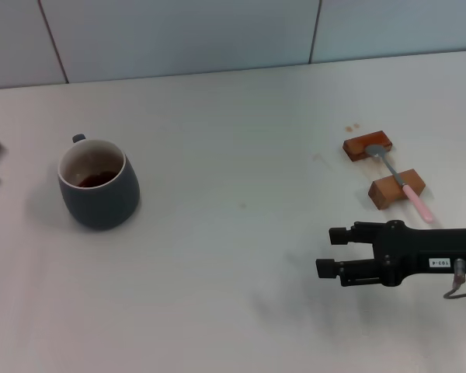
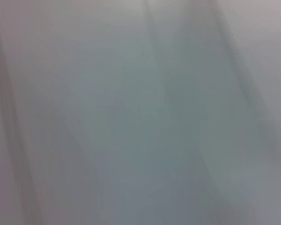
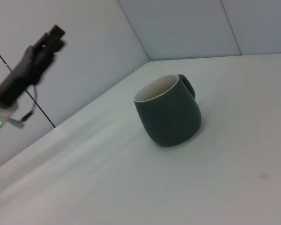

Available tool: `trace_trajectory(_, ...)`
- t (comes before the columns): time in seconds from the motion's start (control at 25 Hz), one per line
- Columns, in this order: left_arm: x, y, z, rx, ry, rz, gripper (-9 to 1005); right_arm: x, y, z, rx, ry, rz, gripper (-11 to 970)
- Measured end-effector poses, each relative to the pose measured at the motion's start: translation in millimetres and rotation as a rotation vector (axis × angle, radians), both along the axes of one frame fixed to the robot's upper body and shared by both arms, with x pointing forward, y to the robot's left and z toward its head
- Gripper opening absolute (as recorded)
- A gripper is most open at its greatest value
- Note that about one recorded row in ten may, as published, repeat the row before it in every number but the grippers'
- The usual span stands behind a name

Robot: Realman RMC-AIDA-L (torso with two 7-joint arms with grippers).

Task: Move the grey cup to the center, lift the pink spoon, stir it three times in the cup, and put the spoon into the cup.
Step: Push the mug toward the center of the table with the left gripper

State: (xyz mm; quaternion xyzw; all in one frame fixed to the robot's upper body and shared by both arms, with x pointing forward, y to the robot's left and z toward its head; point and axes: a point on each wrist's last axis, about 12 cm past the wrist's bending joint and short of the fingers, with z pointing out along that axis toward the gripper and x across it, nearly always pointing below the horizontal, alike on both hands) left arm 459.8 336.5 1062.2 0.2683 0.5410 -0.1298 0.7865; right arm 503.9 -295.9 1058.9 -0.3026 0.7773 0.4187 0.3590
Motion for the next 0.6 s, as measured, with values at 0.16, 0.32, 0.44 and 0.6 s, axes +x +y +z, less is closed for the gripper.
trace_trajectory(0.16,17.3,-11,-21.9,0.252,-0.098,0.347,467,-0.4,0,-0.4,0.000,0.002,0.003,837)
trace_trajectory(0.32,39.5,-39,-43.3,0.538,-0.055,0.476,297,-0.8,1,-0.7,0.000,0.003,0.003,837)
trace_trajectory(0.44,53.9,-56,-53.5,0.676,0.007,0.497,196,-1.2,1,-1.0,0.001,0.004,0.003,837)
trace_trajectory(0.6,60.0,-64,-58.9,0.737,0.052,0.500,64,-1.3,2,-0.3,0.005,0.004,0.009,838)
